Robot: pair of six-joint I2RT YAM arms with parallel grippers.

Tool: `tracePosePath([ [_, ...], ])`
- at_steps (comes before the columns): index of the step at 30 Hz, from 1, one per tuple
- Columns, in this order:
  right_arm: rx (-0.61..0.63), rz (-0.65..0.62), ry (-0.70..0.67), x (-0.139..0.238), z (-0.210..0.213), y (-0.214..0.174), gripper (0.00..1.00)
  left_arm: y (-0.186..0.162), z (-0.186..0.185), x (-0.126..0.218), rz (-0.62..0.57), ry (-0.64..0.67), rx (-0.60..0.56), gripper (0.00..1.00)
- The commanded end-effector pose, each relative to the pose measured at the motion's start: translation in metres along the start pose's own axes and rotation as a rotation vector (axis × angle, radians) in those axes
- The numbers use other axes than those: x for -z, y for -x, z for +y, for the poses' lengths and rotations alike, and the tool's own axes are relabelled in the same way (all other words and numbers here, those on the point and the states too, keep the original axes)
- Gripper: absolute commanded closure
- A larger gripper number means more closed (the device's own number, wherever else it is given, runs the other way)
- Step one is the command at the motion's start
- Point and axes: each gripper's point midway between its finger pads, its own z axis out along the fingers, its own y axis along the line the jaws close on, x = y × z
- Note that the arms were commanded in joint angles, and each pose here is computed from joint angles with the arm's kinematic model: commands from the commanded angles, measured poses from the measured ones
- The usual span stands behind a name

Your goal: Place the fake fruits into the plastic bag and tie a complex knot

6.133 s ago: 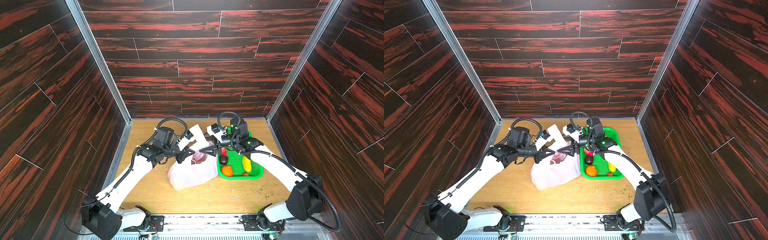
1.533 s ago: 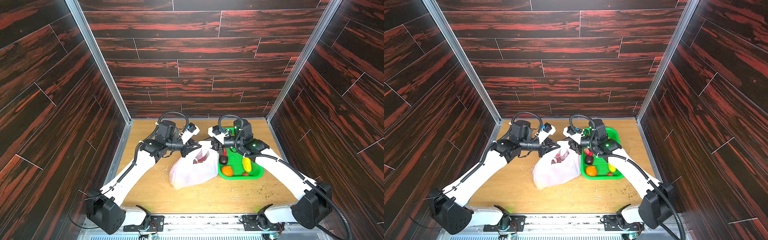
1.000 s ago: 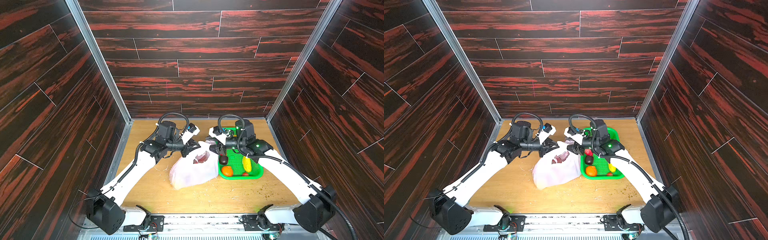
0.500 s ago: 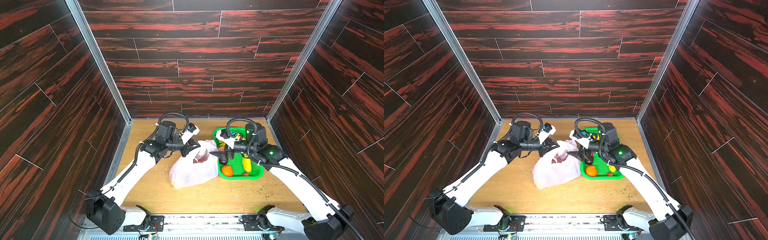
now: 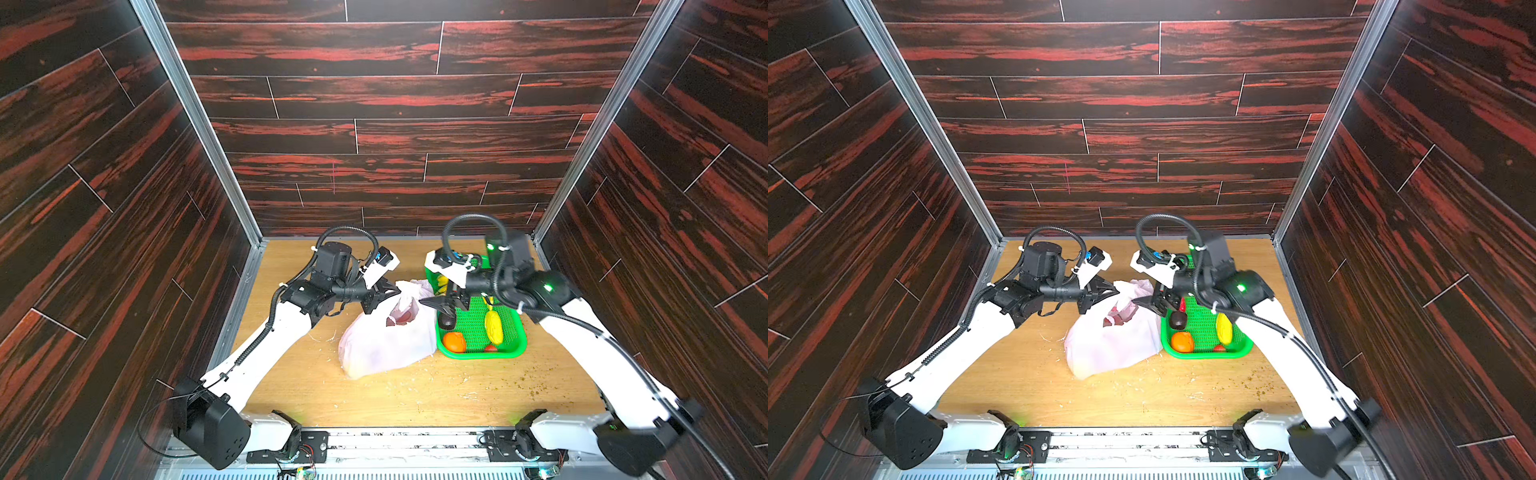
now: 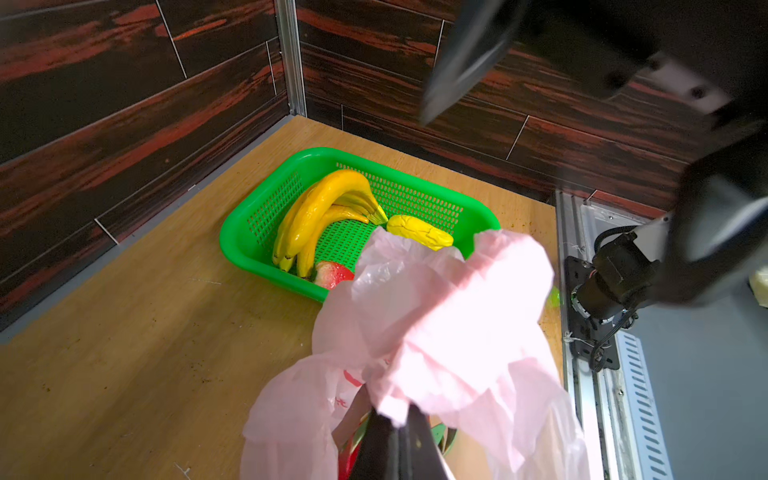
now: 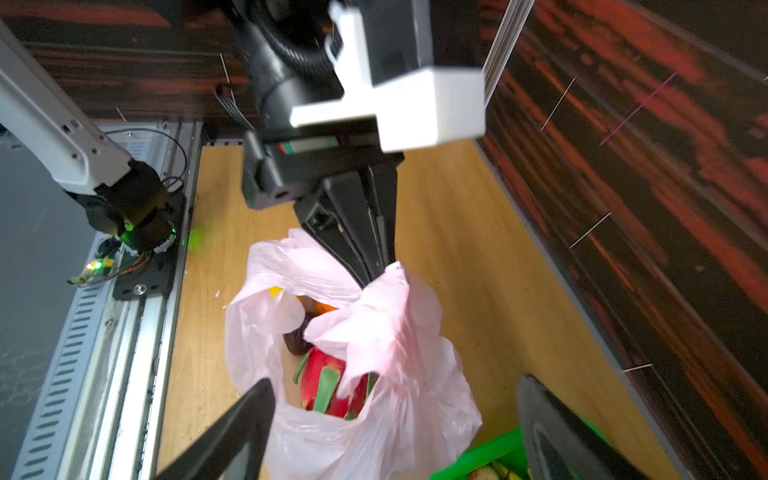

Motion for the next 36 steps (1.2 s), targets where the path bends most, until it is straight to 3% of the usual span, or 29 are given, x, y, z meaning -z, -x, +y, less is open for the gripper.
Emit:
tracePosePath([
  [1,0.012,0.04,0.088,-0.014,0.008,-0.007,0.09,0.006,-0.008,0.008,-0.013,0.0,-0.073,1.0],
  [20,-0.01,0.036,0.267,-0.056,0.018,-0.013,0.34,0.009,-0.008,0.01,-0.026,0.005,-0.123,1.0],
  [36,-0.042,0.054,0.256,-0.065,0.021,-0.024,0.93,0.021,-0.008,0.017,-0.06,0.039,-0.112,1.0],
])
